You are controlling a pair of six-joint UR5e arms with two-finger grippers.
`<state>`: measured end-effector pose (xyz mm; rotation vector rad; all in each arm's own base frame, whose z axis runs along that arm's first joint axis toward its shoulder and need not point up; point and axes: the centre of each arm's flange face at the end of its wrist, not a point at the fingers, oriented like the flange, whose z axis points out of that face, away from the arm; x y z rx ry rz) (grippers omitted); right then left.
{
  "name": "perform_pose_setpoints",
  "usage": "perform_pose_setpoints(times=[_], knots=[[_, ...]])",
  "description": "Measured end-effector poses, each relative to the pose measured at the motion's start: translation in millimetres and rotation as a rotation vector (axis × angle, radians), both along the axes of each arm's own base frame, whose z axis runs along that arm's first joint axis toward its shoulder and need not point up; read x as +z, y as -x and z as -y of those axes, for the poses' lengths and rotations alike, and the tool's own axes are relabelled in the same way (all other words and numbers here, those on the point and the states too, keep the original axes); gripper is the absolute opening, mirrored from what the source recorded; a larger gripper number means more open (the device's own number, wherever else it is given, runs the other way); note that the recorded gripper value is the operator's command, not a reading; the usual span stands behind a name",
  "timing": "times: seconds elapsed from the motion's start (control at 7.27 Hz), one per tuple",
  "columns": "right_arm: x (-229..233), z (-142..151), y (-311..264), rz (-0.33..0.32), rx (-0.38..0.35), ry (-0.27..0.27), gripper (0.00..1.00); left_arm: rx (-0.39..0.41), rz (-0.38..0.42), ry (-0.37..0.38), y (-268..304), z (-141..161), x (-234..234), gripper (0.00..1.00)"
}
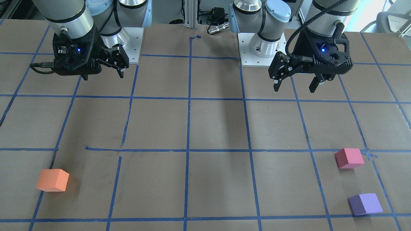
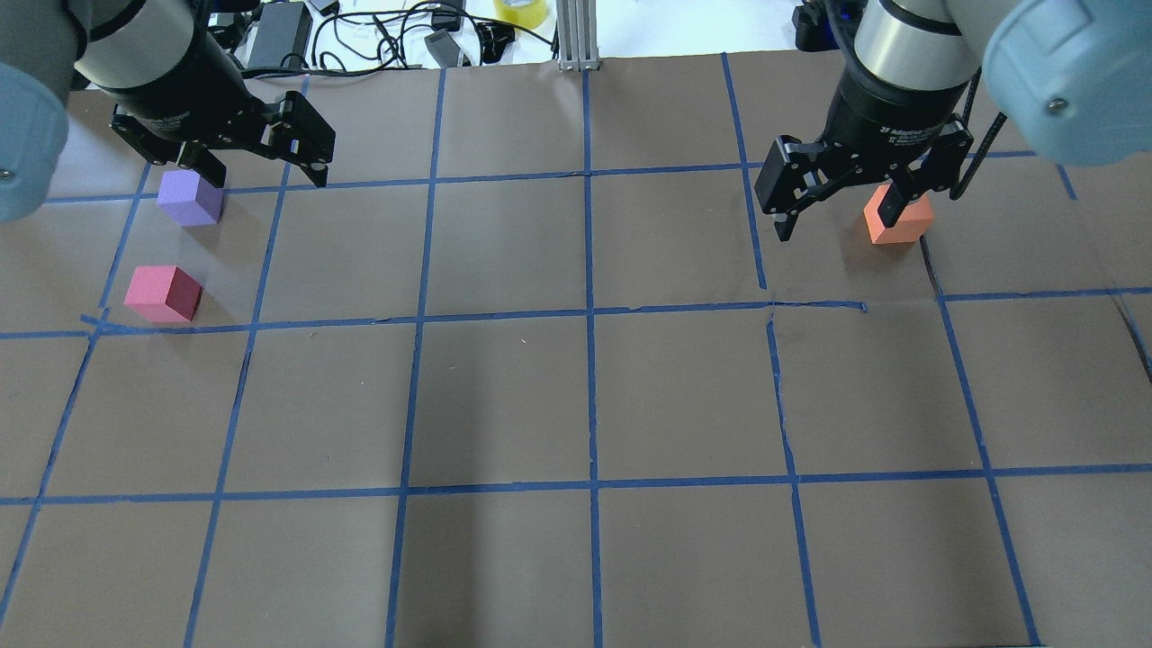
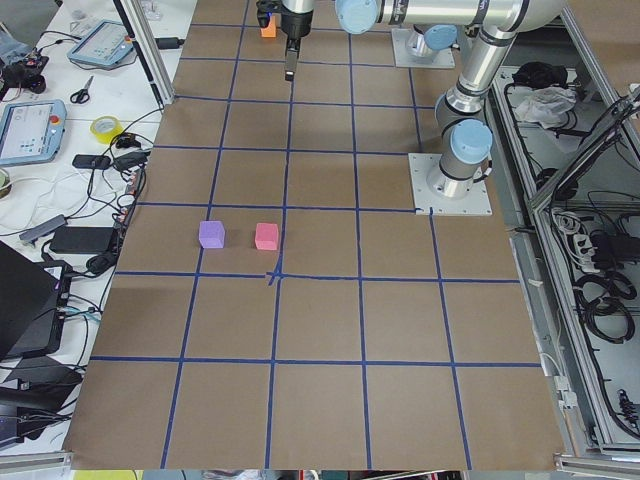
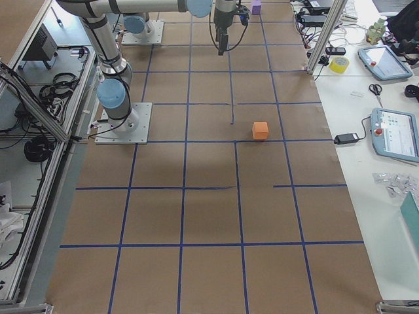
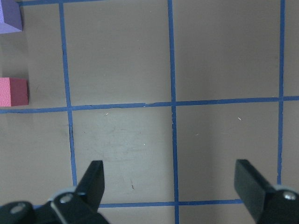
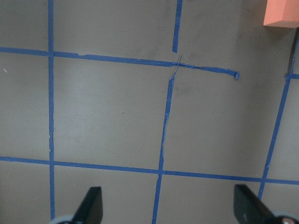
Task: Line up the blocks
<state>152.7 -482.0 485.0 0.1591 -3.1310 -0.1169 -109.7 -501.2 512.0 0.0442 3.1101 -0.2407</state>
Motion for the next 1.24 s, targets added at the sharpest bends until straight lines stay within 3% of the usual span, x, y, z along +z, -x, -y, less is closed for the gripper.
perform_pose_setpoints(times=[1.24], knots=[[7.3,-2.4,0.4,0.001,0.000,0.022,1.00,0.000,0.000,-0.003,0.1,-0.1,-1.8,1.00]])
